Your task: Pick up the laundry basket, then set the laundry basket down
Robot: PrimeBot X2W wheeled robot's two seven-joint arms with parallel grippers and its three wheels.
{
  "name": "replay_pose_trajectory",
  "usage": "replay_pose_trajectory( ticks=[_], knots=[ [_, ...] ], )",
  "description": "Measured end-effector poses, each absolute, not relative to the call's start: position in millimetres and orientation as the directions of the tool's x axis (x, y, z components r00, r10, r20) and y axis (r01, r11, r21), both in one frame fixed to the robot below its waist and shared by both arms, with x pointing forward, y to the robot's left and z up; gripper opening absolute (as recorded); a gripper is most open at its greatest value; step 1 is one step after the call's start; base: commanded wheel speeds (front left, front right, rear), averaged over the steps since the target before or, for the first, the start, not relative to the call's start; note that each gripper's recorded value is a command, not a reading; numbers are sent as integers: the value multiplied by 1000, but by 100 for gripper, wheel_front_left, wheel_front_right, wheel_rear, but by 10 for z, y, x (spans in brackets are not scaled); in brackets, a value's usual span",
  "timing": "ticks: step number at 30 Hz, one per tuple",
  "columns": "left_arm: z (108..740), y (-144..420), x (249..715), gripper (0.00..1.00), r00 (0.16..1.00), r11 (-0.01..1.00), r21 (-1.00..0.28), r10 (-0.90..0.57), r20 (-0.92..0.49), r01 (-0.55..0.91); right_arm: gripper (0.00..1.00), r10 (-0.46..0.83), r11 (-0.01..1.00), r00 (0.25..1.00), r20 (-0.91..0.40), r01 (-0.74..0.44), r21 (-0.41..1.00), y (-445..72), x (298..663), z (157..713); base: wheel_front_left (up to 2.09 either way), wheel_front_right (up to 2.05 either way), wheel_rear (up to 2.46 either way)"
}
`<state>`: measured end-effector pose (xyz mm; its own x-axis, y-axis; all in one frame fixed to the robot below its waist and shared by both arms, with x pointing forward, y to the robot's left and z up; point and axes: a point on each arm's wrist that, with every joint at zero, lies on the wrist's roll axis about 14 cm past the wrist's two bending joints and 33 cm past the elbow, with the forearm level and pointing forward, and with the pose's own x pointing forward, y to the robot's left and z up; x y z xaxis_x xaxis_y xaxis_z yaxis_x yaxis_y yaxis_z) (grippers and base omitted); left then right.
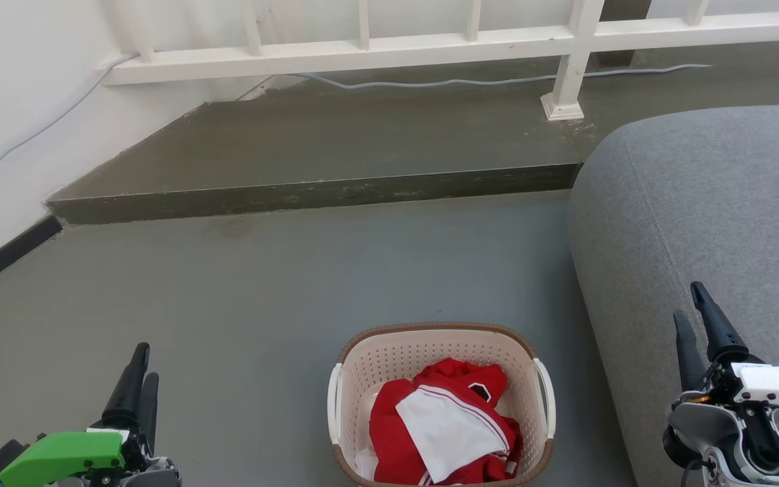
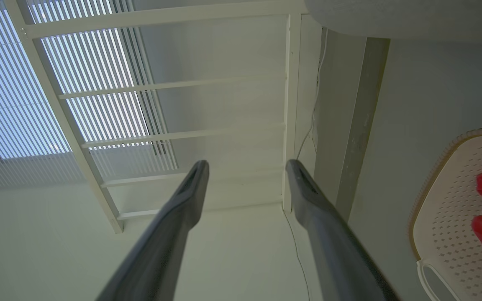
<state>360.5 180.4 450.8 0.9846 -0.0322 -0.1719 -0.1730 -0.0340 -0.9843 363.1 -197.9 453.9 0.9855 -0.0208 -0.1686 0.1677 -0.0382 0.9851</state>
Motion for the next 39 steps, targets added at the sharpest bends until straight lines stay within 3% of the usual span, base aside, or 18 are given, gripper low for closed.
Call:
replay_pose_trajectory(
  ticks=[16,39],
  knots=[
    [4615,1791,3657,100,990,24,-990,-7,-140,-140,100,-5,17,991,-137,137,990,-1863,3685,4645,0,0,0],
    [4777,1674,3723,100,995,342,-937,-40,-87,-68,100,58,299,994,-94,72,952,-1642,3767,4781,0,0,0]
  ],
)
